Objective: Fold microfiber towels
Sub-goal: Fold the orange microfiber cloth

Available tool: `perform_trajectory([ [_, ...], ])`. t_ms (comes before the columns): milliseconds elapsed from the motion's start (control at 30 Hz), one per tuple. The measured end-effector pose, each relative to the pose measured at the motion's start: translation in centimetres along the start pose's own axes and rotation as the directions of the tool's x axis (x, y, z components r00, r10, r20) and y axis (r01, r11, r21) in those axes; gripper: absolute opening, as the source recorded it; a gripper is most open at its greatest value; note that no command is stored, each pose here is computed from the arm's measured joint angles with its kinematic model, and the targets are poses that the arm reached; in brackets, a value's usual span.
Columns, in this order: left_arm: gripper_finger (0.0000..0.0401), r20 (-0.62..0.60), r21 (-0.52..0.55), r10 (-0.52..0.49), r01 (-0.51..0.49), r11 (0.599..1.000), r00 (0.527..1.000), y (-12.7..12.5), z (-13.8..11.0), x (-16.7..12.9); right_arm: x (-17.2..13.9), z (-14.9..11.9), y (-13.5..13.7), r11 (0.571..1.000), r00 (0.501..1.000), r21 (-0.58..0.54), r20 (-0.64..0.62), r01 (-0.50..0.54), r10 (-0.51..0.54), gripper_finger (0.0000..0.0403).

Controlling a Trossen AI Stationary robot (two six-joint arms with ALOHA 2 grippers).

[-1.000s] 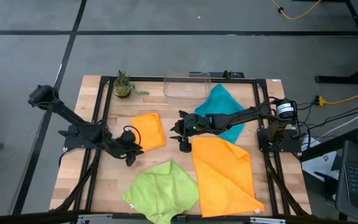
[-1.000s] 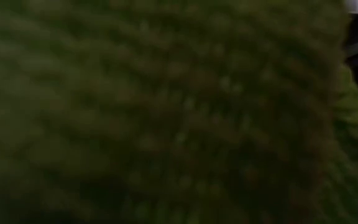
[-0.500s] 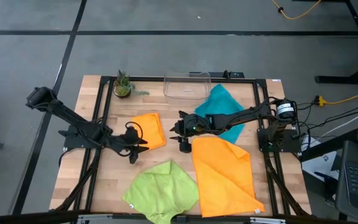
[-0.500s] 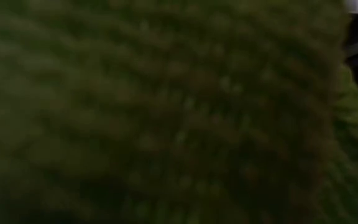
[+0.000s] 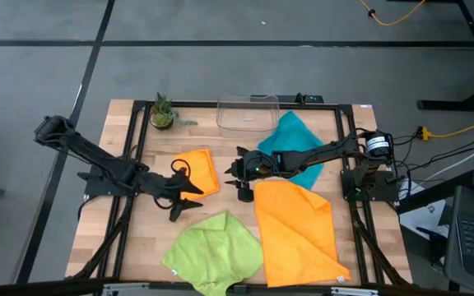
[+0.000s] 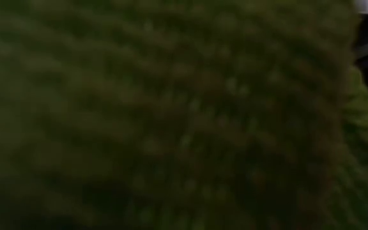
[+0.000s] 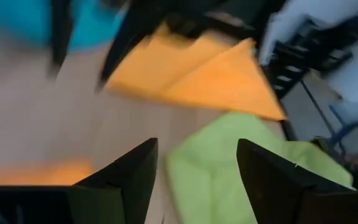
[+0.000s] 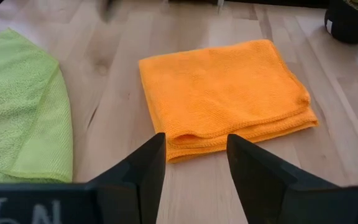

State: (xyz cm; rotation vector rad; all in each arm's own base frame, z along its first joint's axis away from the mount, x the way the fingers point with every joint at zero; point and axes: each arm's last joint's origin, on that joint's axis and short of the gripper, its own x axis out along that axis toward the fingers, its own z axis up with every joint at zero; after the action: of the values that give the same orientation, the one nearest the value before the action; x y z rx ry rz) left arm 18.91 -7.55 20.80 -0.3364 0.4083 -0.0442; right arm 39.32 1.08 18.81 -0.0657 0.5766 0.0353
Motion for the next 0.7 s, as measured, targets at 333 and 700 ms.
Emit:
perform_trajectory([
  [333,0.0213,-0.238,0.270,0.342,-0.276,0.922,0.909,-1.8,2.2,-1.8,0.0,0.0,0.0,1.000,1.000,-0.003,0.005,-0.003,0.003,0.0174],
  [700,0.0213,-0.503,0.362,0.510,-0.366,0.857,0.697,-1.6,-3.4,1.6,0.0,0.2,0.1,0.996,0.999,-0.085,0.024,-0.030,0.032,0.0174],
])
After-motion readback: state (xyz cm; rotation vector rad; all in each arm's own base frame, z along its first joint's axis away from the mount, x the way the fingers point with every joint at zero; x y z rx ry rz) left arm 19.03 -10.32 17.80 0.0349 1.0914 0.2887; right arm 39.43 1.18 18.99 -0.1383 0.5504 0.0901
